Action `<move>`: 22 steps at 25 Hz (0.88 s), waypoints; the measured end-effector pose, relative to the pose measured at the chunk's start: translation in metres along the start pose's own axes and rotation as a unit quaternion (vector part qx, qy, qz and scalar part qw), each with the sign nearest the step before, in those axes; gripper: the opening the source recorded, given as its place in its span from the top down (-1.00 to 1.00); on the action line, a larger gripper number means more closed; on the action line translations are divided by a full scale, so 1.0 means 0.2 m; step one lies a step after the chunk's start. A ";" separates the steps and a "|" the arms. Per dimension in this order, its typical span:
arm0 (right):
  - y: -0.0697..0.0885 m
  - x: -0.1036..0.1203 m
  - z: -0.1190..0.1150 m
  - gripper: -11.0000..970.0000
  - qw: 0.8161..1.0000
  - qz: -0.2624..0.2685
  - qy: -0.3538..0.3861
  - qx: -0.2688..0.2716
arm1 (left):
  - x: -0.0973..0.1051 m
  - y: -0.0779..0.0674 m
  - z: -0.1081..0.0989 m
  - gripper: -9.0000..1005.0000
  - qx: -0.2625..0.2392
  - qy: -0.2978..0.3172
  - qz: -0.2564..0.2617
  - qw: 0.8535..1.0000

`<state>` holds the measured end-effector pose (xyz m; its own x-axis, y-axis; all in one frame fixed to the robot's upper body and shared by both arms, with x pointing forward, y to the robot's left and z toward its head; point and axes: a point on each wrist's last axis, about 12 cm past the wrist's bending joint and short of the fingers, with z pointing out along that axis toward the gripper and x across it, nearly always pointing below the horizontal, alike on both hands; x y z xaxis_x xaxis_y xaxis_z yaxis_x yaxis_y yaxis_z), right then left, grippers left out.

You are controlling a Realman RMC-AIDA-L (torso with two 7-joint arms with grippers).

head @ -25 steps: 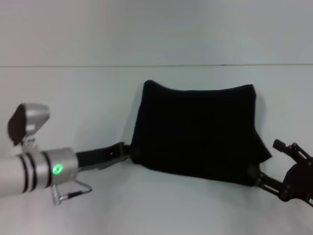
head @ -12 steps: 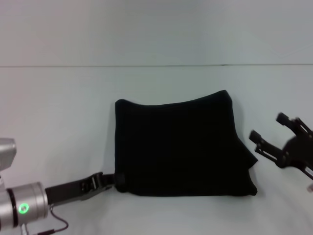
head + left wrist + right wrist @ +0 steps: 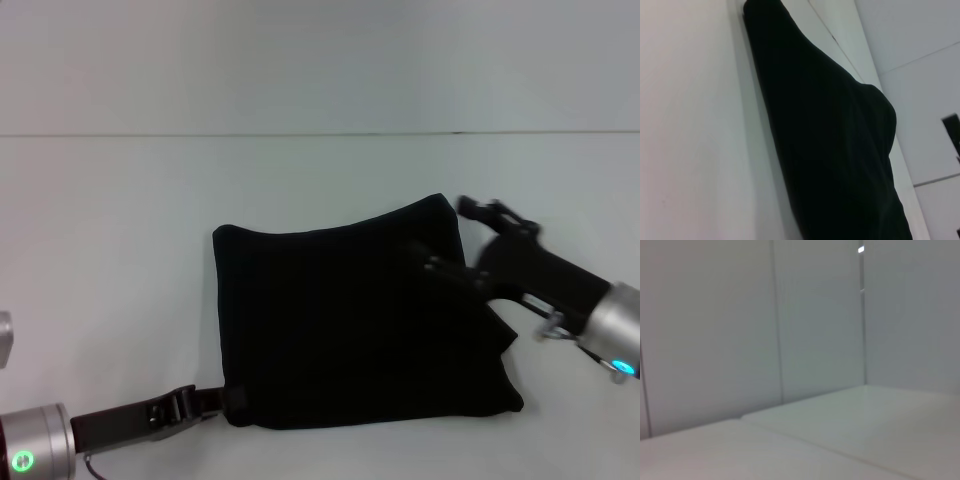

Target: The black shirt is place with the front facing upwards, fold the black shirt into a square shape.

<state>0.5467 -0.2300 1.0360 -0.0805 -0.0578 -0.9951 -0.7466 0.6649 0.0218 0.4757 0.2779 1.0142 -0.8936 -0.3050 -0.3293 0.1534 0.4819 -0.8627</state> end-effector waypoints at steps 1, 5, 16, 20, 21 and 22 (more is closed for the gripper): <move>0.01 0.00 0.03 -0.95 1.000 -0.001 0.007 -0.006 | 0.00 0.00 0.00 0.88 0.000 0.000 0.000 1.000; 0.01 0.01 0.11 -0.95 0.999 -0.004 0.044 -0.009 | 0.01 0.00 -0.02 0.88 0.005 0.000 -0.002 1.000; 0.00 0.09 0.12 -0.95 0.994 0.018 0.104 0.021 | 0.02 -0.01 -0.04 0.87 0.012 0.004 0.001 1.000; -0.01 0.12 0.11 -0.95 0.991 0.024 0.126 0.032 | 0.02 0.00 -0.04 0.87 0.009 0.009 0.002 1.000; -0.01 0.12 0.11 -0.95 0.991 0.024 0.130 0.034 | 0.02 0.00 -0.04 0.87 0.009 0.009 0.002 1.000; -0.01 0.13 0.11 -0.95 0.990 0.024 0.134 0.035 | 0.02 0.00 -0.04 0.87 0.009 0.009 0.003 1.000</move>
<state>0.5604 -0.2162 1.0084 -0.2947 -0.2140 -0.9313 -0.6902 0.7217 0.0526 0.4687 0.2826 1.0167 -0.9003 -0.2875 -0.3268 0.1656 0.4681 -0.8680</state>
